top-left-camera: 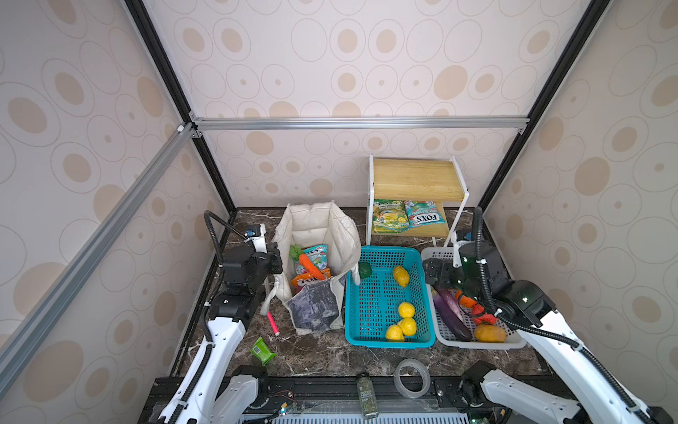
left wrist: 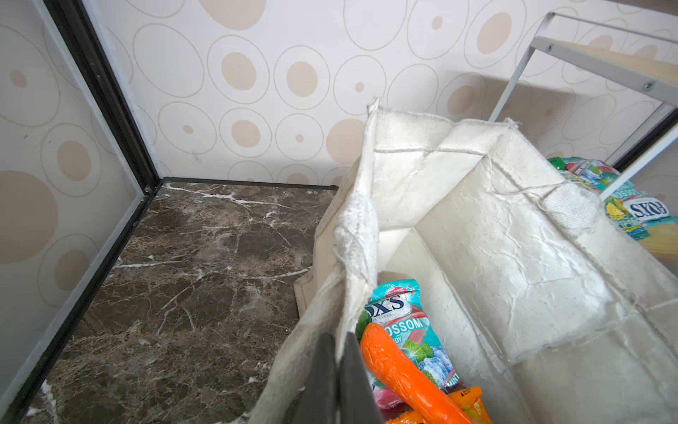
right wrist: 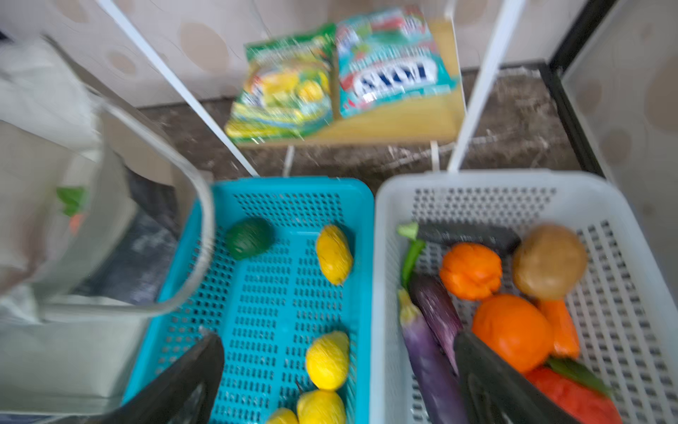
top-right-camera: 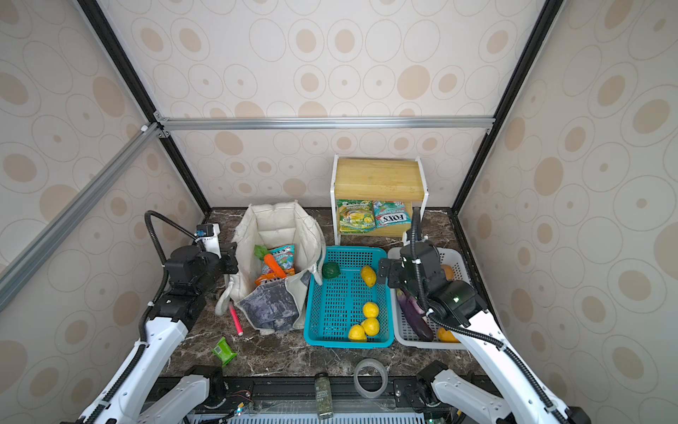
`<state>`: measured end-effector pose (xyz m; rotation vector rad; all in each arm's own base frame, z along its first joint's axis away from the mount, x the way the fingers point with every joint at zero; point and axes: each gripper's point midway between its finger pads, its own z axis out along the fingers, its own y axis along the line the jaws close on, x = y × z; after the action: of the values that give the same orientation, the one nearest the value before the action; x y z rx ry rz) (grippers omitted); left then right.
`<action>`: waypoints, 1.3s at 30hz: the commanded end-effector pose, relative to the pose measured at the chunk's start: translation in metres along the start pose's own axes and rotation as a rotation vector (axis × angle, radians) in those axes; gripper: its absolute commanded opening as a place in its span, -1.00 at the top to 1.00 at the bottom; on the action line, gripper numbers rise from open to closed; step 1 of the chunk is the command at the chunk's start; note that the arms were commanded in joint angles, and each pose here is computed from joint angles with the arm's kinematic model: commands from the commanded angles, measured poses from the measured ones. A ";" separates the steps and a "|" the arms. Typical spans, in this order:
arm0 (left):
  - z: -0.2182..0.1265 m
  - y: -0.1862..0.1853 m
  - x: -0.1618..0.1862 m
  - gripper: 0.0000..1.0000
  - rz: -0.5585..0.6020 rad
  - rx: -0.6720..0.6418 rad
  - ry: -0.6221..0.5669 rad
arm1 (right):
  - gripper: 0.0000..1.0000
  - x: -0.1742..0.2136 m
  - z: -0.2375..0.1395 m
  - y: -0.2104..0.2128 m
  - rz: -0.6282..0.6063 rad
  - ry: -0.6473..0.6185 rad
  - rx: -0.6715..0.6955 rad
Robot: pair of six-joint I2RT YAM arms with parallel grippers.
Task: Place the food into the grocery bag and tie it
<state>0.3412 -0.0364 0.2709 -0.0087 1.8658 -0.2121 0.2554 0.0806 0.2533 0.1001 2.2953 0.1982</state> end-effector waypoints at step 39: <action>-0.002 0.000 -0.013 1.00 0.019 -0.002 -0.035 | -0.24 0.104 0.094 -0.071 0.266 0.381 0.072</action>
<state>0.3424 -0.0359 0.2685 -0.0110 1.8733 -0.2088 0.2613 0.0444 0.1009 0.4208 2.6937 0.3309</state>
